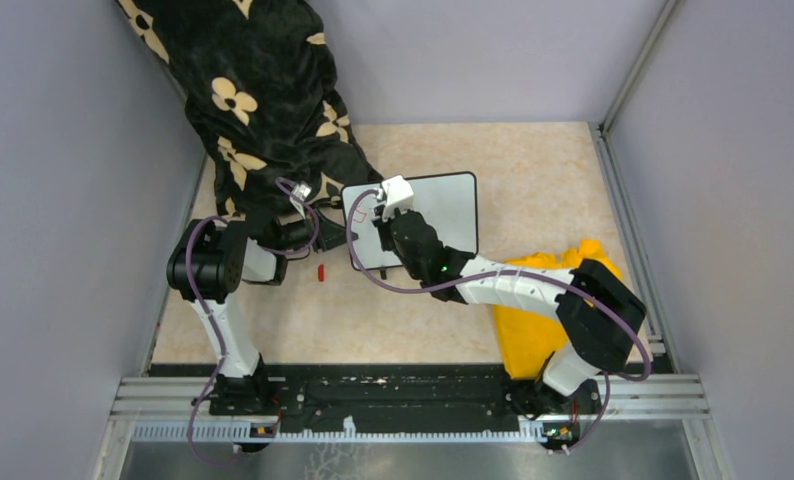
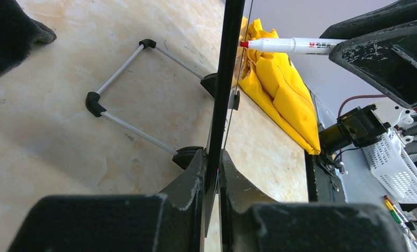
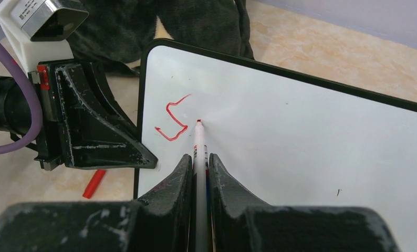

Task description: Write a sentence on the whiteboard

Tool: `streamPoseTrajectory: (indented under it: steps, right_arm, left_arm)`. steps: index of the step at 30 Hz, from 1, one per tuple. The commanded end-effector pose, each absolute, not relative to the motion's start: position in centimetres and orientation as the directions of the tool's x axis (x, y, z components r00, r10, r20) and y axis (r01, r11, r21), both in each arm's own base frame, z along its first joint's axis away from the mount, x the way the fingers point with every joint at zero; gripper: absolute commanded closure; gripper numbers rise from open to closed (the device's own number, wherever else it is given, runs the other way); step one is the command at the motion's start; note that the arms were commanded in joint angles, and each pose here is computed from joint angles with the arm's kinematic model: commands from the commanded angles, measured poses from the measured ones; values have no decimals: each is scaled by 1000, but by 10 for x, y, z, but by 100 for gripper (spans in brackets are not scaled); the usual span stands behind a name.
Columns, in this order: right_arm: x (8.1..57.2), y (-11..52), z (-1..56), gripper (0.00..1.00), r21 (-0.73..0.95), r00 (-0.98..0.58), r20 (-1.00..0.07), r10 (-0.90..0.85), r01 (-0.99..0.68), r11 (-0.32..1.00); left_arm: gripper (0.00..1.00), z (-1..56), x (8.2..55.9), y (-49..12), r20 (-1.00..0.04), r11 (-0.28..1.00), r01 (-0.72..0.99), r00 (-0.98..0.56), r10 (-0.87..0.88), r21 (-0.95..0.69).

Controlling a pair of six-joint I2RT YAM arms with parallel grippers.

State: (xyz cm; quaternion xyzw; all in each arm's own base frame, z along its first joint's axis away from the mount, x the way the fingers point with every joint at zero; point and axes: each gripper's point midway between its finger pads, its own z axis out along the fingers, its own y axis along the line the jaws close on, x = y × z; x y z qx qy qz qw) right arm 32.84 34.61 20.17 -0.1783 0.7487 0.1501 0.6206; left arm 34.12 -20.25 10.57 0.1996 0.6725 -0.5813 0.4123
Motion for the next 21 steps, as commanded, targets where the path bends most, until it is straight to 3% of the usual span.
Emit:
streamPoseTrajectory:
  steps: [1,21]
  right_arm:
    - [334,349,211,100,39,-154,-988,-34,-446,894]
    - [324,335,190,100,37,-196,-979,-55,-437,898]
  left_arm:
    - [100,96,337,-201,-772,248,731,-603,-202,-636]
    - [100,95,337,-201,-768,249,727,-607,-204,-640]
